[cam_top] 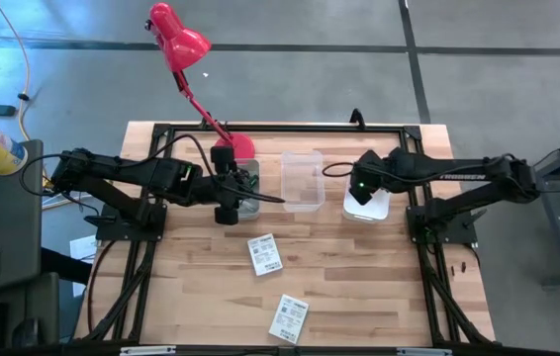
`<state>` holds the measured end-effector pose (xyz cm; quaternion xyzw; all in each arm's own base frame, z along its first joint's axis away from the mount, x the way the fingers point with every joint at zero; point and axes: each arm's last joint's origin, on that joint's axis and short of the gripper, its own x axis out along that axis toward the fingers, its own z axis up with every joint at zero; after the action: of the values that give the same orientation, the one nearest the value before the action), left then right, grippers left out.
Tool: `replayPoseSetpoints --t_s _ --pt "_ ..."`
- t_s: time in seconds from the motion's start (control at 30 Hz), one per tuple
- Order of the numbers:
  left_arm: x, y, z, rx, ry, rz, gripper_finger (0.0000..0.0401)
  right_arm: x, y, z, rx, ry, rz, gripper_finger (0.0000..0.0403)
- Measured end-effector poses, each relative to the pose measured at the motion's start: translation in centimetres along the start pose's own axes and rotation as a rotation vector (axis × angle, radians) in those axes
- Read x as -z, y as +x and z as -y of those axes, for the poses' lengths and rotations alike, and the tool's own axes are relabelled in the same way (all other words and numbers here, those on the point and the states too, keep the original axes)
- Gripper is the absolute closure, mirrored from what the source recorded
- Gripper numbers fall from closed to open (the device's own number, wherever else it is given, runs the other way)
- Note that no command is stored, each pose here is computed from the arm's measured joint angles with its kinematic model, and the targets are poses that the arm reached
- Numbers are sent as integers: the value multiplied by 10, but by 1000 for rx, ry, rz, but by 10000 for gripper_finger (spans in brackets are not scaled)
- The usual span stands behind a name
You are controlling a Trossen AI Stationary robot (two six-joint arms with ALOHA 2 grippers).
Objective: Pick and place items into bin
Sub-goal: Put the right card reader box into the transparent bin
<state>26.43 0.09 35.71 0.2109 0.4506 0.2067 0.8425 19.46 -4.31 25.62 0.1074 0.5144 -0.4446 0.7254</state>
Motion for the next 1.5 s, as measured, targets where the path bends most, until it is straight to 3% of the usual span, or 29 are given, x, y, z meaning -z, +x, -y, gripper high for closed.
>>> replayPoseSetpoints --t_s 0.23,0.4,0.57,0.7,0.83,1.13,1.3,1.5 --pt "-2 0 1 38 -30 18 185 12 -30 10 -133 12 113 263" --pt "-6 0 1 71 -125 62 185 25 -53 20 -331 16 146 263" --pt "-8 -1 8 281 -166 81 185 39 -72 24 -555 -21 135 263" --pt "-10 -3 21 511 -156 84 185 50 -82 21 -661 -91 114 263" --pt "-14 -7 45 646 -87 88 185 60 -90 14 -715 -182 117 263" --pt "-40 -9 128 772 11 195 185 76 -104 1 -802 -319 158 263" --pt "-50 9 170 772 37 226 185 81 -109 -2 -811 -336 209 263" --pt "-40 40 198 720 50 60 185 84 -119 -10 -884 -314 247 263"
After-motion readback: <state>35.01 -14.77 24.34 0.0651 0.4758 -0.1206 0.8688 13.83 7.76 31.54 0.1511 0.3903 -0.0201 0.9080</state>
